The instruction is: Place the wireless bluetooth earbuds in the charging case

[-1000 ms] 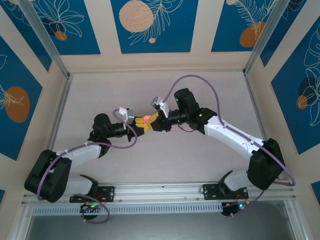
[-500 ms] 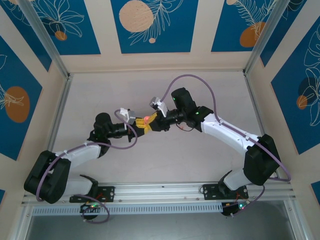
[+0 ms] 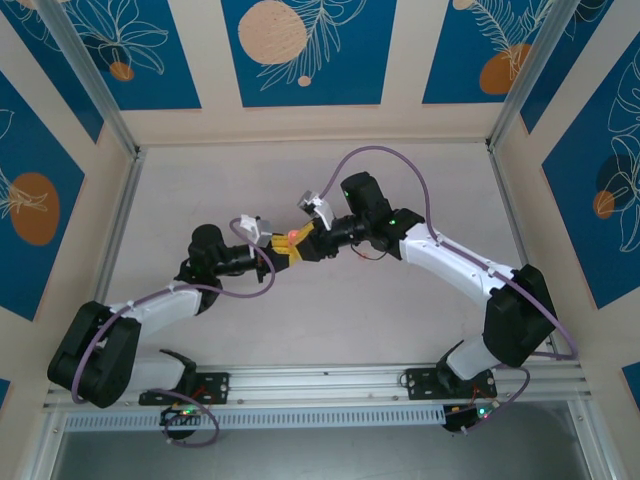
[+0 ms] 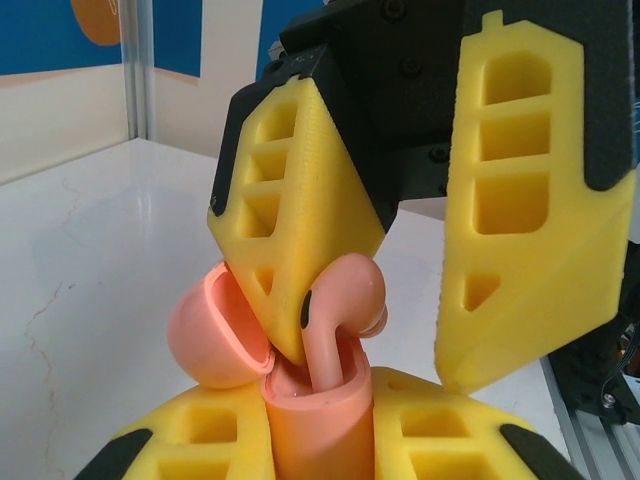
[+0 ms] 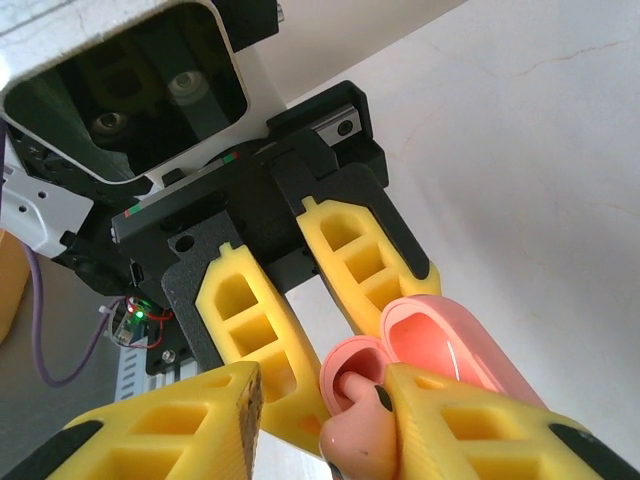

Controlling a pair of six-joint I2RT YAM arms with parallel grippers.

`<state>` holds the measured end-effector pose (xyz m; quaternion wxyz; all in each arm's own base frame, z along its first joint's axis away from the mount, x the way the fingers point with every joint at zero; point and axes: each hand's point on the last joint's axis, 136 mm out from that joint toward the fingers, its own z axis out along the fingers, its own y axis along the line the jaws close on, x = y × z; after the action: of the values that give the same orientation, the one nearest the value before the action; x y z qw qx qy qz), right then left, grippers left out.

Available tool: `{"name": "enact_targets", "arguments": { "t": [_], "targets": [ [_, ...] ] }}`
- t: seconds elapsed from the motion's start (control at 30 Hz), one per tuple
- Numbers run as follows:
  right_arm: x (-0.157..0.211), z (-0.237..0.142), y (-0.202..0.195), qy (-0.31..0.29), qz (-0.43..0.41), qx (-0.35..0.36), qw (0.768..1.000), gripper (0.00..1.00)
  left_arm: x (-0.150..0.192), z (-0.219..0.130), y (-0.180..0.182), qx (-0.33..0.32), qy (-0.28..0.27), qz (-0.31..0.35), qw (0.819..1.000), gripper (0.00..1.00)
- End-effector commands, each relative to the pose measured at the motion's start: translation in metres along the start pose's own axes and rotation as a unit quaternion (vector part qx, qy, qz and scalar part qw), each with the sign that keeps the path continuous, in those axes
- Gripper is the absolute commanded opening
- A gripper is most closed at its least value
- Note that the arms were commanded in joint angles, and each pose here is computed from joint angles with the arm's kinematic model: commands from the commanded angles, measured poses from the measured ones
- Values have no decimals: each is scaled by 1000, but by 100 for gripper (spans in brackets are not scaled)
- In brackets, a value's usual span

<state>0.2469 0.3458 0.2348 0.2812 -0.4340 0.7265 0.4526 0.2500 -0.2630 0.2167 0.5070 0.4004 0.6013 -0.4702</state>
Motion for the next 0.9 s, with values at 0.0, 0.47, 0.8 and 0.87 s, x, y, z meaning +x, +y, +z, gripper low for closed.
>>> {"name": "enact_targets", "arguments": {
  "t": [0.0,0.47,0.8,0.87],
  "targets": [
    [9,3,-17,18,39,19,999,39,-33,6,-20,44,-40,68,996,16],
    [12,-3,-46,14,94,56,994,44,-26,13,-7,31,-49,64,996,16],
    [7,-8,-69,-9,141,43,989,46,-18,26,10,30,-63,52,996,16],
    [4,-8,-69,-13,142,36,989,47,-16,29,13,32,-66,51,996,16]
  ]
}}
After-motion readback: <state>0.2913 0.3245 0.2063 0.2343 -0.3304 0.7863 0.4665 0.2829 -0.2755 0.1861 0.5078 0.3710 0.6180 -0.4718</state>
